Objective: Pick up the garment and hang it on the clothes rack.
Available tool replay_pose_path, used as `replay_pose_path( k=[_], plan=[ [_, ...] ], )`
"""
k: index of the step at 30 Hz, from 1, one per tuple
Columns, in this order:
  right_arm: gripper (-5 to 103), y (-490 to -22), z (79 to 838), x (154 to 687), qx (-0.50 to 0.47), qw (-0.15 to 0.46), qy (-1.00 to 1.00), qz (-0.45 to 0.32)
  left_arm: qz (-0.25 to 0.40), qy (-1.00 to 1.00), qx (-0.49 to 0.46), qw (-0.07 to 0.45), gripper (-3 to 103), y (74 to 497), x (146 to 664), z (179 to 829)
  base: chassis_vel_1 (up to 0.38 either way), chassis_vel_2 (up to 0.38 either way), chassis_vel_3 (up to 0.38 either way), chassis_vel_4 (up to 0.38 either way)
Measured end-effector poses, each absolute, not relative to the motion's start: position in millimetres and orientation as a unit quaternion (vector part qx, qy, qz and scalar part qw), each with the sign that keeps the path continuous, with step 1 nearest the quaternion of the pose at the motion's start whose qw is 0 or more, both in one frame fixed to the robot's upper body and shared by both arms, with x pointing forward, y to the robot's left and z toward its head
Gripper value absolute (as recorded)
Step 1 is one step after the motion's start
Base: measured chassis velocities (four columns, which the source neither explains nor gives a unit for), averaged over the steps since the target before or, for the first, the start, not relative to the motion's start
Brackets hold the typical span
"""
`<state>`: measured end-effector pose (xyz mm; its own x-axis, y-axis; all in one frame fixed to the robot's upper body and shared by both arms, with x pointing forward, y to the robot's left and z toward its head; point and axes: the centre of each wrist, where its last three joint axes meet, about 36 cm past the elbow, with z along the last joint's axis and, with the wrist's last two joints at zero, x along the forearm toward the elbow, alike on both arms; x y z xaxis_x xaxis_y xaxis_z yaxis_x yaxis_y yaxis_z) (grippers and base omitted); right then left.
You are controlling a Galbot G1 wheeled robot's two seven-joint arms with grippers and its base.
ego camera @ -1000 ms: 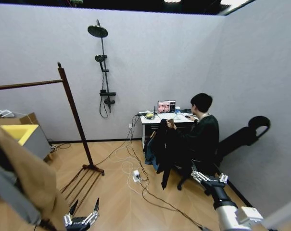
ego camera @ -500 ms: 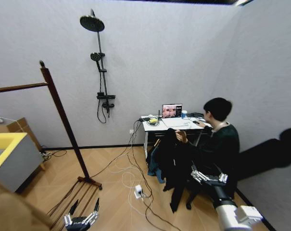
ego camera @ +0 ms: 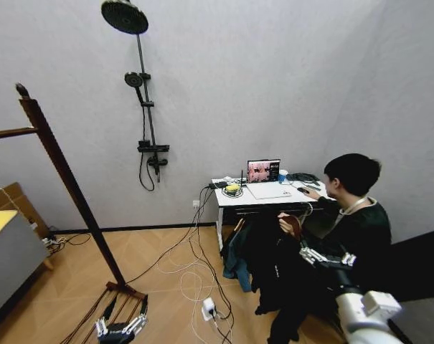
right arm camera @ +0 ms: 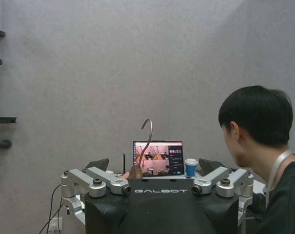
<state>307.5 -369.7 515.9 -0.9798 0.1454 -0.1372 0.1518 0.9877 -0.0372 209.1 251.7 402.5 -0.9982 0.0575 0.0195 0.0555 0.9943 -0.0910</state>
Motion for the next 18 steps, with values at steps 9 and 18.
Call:
replay_pose_path(
  k=[9, 18],
  plan=[
    [100, -418.1, 496.8, 362.6, 0.058, 0.042, 0.997, -0.033, 0.045, -0.999, -0.028, 0.011, 100, 251.7, 209.1, 402.6, 0.02, -0.021, -0.024, 0.025],
    [96, -417.7, 478.3, 398.1, 0.028, 0.04, 0.998, -0.03, 0.045, -0.999, -0.028, 0.011, 100, 251.7, 209.2, 402.6, 0.0, 0.0, 0.0, 0.0]
  ],
)
